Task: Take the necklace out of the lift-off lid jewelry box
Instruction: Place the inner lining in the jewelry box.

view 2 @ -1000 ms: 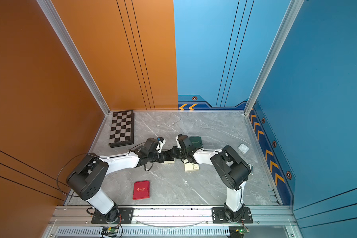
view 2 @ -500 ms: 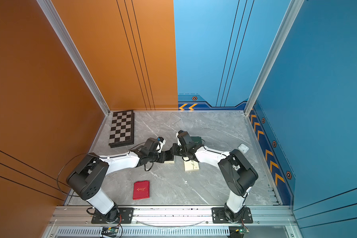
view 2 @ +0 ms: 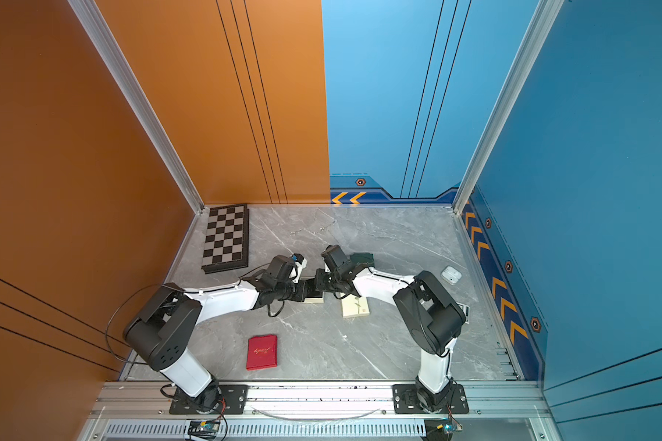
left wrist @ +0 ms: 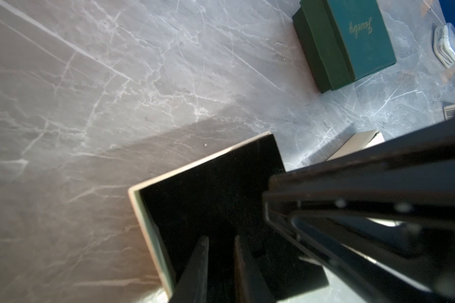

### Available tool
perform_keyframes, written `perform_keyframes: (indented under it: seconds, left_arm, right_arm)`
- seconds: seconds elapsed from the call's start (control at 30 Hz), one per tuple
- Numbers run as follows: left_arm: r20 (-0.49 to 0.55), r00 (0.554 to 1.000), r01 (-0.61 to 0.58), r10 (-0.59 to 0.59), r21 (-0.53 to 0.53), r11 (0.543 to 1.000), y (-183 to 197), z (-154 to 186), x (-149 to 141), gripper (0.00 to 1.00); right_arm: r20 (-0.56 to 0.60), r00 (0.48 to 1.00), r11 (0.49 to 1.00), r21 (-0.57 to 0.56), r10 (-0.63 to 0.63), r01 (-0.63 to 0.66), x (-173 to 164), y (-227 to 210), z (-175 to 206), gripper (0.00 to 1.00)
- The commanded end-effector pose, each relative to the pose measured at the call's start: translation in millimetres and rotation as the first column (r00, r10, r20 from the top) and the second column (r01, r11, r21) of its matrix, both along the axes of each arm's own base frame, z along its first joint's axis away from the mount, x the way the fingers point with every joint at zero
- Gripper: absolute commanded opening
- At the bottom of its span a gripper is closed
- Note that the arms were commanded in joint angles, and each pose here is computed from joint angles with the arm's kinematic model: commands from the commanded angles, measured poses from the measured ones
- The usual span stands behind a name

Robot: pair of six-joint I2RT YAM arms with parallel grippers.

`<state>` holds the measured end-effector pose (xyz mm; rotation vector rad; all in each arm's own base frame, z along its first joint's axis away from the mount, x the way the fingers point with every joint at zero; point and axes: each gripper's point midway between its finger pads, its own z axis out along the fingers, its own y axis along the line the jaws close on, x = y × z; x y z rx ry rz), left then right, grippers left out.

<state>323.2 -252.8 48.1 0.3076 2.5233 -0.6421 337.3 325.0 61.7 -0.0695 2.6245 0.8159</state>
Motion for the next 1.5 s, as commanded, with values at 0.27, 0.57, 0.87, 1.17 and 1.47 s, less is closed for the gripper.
perform_keyframes:
  seconds: [0.27,0.57,0.87,1.17,1.47]
  left_arm:
    - [-0.035,0.999,0.002,-0.002,0.015,1.0,-3,-6,-4,0.21]
    - [-0.048,0.999,0.014,-0.014,0.007,1.0,-8,-8,-9,0.2]
    - [-0.016,1.0,0.003,-0.003,-0.01,1.0,-7,2,-9,0.2]
    - [0.108,0.992,-0.068,0.071,-0.033,0.997,23,48,1,0.23]
    - [0.137,0.985,-0.1,0.103,-0.031,0.995,39,57,3,0.28]
  right_arm:
    - [-0.039,0.999,0.988,-0.15,0.02,-0.025,-6,-2,-32,0.13]
    - [-0.044,0.998,0.969,-0.244,0.037,-0.047,0,-14,-48,0.12]
    - [-0.049,0.99,0.951,-0.276,0.129,-0.138,13,-26,-47,0.11]
    - [-0.051,0.969,0.937,-0.248,0.243,-0.248,8,-17,-42,0.11]
    - [0.039,0.952,0.928,-0.239,0.304,-0.287,11,-11,-7,0.13]
